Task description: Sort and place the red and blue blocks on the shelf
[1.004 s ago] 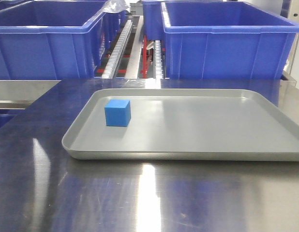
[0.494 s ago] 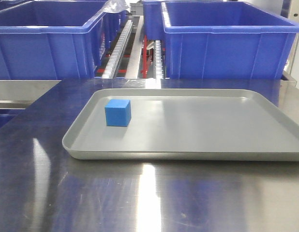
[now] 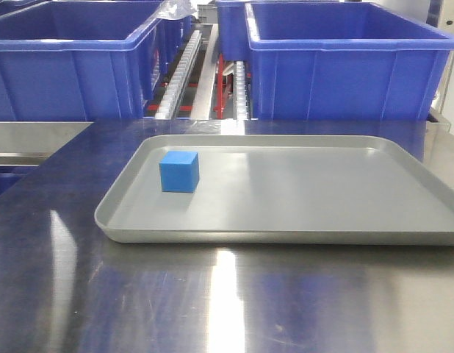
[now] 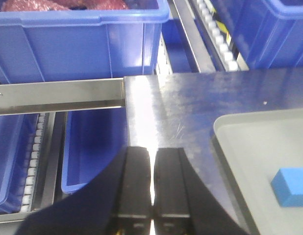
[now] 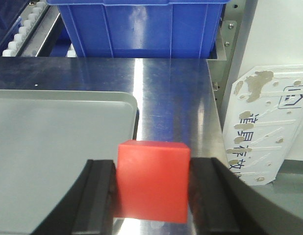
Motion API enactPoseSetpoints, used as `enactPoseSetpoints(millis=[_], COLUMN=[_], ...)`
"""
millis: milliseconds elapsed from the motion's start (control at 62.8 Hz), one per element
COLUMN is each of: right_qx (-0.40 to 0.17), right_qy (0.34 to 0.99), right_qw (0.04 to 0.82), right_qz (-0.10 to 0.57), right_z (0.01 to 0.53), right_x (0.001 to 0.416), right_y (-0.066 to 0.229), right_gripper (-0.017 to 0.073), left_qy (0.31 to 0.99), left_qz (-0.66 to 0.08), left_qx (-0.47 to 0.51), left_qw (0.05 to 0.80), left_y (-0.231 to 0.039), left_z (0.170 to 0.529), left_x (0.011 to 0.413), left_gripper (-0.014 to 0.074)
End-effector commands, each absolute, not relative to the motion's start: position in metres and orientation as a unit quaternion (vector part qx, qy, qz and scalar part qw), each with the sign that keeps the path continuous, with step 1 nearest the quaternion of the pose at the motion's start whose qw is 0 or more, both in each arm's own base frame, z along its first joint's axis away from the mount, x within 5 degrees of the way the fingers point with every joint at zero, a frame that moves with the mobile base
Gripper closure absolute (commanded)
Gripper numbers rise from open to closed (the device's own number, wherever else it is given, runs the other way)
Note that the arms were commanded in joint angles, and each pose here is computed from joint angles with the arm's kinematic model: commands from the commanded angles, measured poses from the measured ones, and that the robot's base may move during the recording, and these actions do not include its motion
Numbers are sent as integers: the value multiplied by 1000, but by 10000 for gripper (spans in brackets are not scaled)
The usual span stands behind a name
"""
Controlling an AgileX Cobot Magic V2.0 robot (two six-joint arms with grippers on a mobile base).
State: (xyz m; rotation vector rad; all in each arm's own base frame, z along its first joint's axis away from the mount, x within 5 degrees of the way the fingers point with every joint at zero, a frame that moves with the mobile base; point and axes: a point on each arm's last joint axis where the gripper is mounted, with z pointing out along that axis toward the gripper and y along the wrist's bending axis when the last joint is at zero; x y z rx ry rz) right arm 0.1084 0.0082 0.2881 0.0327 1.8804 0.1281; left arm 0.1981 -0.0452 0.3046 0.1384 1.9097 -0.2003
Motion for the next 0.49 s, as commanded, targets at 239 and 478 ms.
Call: enactPoseSetpoints(millis=[239, 478], right_qx=[14, 14], right_qy=[771, 771], right_qw=[634, 634], right_qz=[54, 54], right_z=[305, 305], right_x=[110, 110], right_y=[7, 7], right_gripper=[503, 503], left_qy=[780, 789], left_qz=[-101, -99], left_qx=[57, 57], left_qw=[614, 604], left_y=[-48, -49], left_z=[326, 321], left_x=[200, 203], left_gripper=[469, 469])
